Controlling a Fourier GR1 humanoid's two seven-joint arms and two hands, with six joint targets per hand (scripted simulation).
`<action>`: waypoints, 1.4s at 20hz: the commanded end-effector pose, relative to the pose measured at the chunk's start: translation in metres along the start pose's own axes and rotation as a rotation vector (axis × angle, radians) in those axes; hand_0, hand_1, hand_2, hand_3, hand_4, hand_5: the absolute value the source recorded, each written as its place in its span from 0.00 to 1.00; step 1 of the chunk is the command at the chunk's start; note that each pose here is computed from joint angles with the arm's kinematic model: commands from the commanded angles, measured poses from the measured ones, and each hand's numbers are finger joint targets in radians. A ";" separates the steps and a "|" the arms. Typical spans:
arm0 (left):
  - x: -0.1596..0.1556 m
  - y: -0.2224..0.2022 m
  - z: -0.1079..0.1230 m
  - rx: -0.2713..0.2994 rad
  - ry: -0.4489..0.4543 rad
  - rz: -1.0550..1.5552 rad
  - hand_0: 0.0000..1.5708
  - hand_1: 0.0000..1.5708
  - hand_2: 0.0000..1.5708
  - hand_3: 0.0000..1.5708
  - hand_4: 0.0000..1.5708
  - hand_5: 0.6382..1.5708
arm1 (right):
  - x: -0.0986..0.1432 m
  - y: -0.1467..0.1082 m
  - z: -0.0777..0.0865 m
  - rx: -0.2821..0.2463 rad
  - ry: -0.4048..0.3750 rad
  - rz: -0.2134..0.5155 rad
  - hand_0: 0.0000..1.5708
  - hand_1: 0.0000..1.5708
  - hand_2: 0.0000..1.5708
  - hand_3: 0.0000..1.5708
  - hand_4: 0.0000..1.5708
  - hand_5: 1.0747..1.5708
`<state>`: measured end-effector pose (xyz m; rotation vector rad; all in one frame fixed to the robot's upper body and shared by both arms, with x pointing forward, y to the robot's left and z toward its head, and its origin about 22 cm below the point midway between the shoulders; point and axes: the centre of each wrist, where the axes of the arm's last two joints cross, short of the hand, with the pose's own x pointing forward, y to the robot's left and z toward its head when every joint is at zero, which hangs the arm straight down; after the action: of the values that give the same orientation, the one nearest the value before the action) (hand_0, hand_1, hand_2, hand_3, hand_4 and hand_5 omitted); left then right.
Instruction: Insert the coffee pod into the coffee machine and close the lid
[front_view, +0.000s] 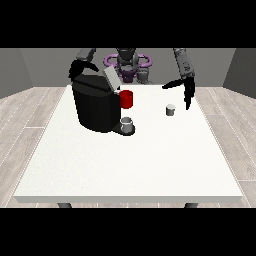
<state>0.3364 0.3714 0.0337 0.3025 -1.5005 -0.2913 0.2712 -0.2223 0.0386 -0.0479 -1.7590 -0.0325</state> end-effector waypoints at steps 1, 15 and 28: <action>0.012 0.007 -0.015 0.008 -0.029 -0.083 0.00 0.00 0.00 0.00 0.00 1.00 | 0.006 0.012 -0.018 -0.022 -0.036 -0.002 0.00 0.00 0.00 0.00 0.25 1.00; -0.021 -0.011 -0.017 -0.066 0.142 -0.265 0.51 0.51 0.54 0.32 0.00 1.00 | -0.011 0.003 -0.018 -0.021 0.107 0.064 0.00 0.00 0.00 0.00 0.25 1.00; -0.020 -0.027 -0.027 -0.049 0.046 -0.488 0.44 0.44 0.53 0.38 0.00 1.00 | -0.028 0.009 -0.015 -0.067 0.088 0.054 0.00 0.00 0.00 0.00 0.31 1.00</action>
<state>0.3570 0.3692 0.0067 0.5977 -1.3290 -0.6617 0.2879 -0.2154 0.0207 -0.1126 -1.6846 -0.0289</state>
